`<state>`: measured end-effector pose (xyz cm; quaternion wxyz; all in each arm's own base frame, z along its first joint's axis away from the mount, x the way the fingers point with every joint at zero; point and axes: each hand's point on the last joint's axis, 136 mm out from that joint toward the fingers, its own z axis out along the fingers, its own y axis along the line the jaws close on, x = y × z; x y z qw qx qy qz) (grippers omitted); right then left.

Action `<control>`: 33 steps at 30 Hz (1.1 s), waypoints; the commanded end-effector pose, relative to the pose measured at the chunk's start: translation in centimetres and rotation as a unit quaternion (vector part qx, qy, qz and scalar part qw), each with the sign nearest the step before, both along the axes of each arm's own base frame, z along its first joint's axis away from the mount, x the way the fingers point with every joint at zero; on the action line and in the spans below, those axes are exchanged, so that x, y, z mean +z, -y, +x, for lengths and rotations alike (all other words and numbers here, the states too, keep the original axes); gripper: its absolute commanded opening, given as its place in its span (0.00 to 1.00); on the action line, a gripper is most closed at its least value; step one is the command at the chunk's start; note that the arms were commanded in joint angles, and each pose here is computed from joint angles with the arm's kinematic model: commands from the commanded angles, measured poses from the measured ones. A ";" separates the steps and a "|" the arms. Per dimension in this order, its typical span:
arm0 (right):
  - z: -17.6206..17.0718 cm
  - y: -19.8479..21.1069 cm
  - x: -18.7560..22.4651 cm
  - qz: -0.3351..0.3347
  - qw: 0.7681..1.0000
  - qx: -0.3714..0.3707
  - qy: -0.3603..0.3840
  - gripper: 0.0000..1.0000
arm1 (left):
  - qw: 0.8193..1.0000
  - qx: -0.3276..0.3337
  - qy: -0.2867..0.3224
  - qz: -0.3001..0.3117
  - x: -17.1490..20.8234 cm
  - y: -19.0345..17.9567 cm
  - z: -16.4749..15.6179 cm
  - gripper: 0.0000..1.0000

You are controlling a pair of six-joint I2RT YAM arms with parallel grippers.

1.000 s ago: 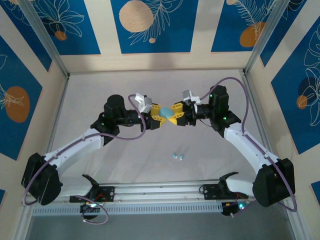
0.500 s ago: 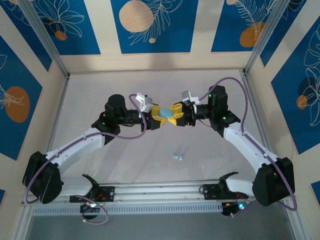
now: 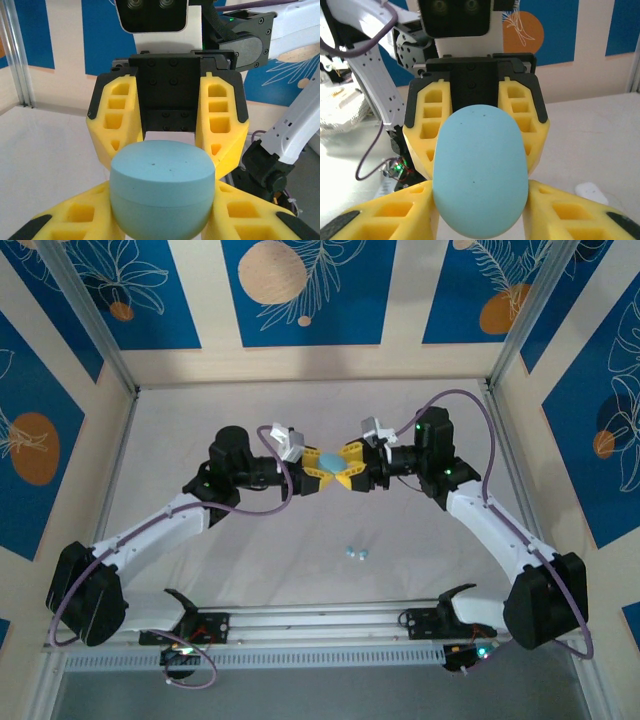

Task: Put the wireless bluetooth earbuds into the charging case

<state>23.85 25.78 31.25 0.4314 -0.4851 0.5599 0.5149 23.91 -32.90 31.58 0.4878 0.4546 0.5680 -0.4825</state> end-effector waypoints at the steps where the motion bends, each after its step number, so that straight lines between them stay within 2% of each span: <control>1: 1.8 0.3 0.8 -0.005 0.998 -0.036 -0.050 0.49 | 0.999 -0.015 0.041 -0.009 0.7 0.0 -0.8 0.22; 6: 2.7 0.7 0.9 -0.008 0.994 -0.051 -0.096 0.53 | 0.999 -0.016 0.046 -0.008 0.6 0.0 -0.8 0.21; 12: 3.0 0.8 1.2 -0.006 0.992 -0.057 -0.112 0.56 | 0.999 -0.011 0.049 -0.009 0.6 0.0 -0.7 0.21; 19: 4.7 1.1 1.8 -0.014 0.981 -0.107 -0.161 0.60 | 0.999 0.003 0.051 -0.018 0.4 -0.1 -0.3 0.21; 25: 5.6 1.4 2.9 -0.017 0.964 -0.135 -0.228 0.62 | 0.998 0.027 0.055 -0.033 0.3 -0.2 0.3 0.21; 30: 4.8 1.8 4.3 -0.011 0.961 -0.138 -0.241 0.64 | 0.996 0.060 0.059 -0.041 0.3 -0.6 1.1 0.21; 33: 4.9 2.7 4.9 -0.009 0.953 -0.181 -0.242 0.66 | 0.994 0.077 0.061 -0.045 0.3 -0.9 1.5 0.21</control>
